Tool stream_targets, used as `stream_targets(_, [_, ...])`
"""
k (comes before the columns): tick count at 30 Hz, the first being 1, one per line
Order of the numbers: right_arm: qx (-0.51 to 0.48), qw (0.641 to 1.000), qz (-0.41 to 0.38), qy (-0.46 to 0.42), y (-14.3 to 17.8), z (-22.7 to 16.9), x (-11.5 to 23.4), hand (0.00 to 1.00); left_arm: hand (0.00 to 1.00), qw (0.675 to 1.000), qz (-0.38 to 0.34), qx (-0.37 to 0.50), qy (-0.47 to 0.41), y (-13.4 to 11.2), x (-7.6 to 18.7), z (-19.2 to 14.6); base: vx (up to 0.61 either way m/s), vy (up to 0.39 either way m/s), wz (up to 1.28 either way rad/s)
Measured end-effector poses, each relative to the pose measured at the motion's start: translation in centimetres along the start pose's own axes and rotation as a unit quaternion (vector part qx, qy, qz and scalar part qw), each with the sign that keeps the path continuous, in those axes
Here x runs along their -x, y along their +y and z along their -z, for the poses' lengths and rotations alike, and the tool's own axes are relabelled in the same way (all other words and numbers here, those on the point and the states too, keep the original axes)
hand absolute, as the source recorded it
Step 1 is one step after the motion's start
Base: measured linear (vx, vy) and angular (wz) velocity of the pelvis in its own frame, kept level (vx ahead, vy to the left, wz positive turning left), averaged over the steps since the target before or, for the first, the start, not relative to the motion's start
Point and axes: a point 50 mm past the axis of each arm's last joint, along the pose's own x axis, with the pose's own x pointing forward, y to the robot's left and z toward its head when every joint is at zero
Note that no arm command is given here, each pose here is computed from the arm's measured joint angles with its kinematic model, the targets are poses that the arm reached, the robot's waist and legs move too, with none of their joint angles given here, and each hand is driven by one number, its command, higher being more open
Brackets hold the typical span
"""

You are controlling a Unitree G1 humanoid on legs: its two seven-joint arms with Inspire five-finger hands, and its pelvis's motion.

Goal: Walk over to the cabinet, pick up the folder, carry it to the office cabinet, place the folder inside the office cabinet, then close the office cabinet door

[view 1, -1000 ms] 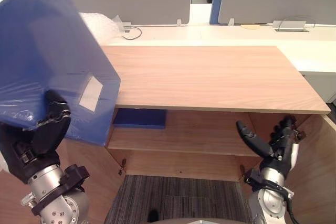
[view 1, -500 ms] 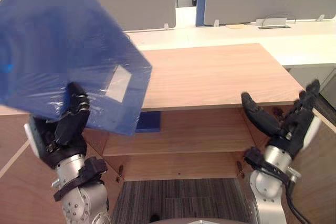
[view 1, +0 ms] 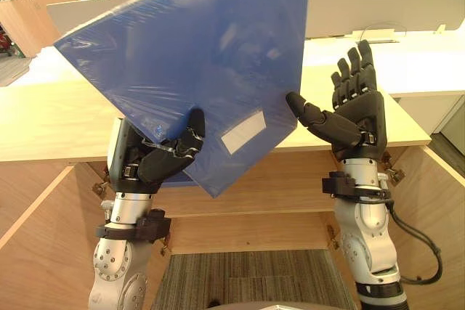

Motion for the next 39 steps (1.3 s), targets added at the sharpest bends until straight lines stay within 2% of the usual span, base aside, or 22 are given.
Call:
stream_targets(10, [0.005,0.978,-0.208,0.008,0.0,-2.0,-3.9,1.0,0.0,0.996,0.082,-0.003,0.036,1.1,-0.5,-0.1,-0.04,-0.009,0.0])
stream_targets(11, [0.002,0.971,-0.24,0.015,0.3,-2.1,-4.2,0.0,0.0,0.994,0.099,-0.006,0.045,1.2,-0.5,0.0,-0.05,-0.005,-0.01])
stream_targets(16, [0.033,0.928,-0.362,0.078,1.2,-2.2,-4.6,0.0,0.0,0.989,0.126,-0.006,0.078,2.2,-0.7,0.2,-0.02,-0.002,0.0])
stream_targets(23, [0.041,0.907,-0.407,0.1,0.7,-3.3,-5.0,0.0,0.0,0.988,0.135,0.004,0.079,2.1,-0.8,0.3,0.0,0.0,0.0])
stream_targets(24, [0.044,0.905,-0.412,0.1,0.6,-3.4,-5.0,0.0,1.0,0.988,0.135,0.004,0.078,2.2,-0.8,0.3,-0.04,-0.006,0.01])
stream_targets(28, [0.058,0.9,-0.419,0.102,0.5,-3.7,-5.1,0.0,1.0,0.984,0.152,0.013,0.089,2.3,-0.8,1.0,-0.06,-0.009,0.01])
stream_targets(31, [0.122,0.888,-0.434,0.096,0.5,-4.0,-5.2,0.0,1.0,0.959,0.216,0.014,0.184,2.7,0.0,3.3,-0.07,-0.005,0.01])
stream_targets(33, [0.196,0.847,-0.489,0.074,1.8,-4.6,-4.5,0.0,1.0,0.922,0.259,0.041,0.284,3.1,2.3,6.0,-0.05,-0.004,-0.02])
stream_targets(36, [0.265,0.804,-0.532,0.029,3.7,-4.6,-3.4,0.0,1.0,0.895,0.253,0.099,0.355,3.1,5.6,9.2,-0.03,-0.012,-0.03])
stream_targets(39, [0.271,0.796,-0.541,-0.006,5.1,-3.9,-2.8,0.0,1.0,0.876,0.223,0.113,0.412,3.3,8.6,12.2,-0.04,-0.017,-0.01])
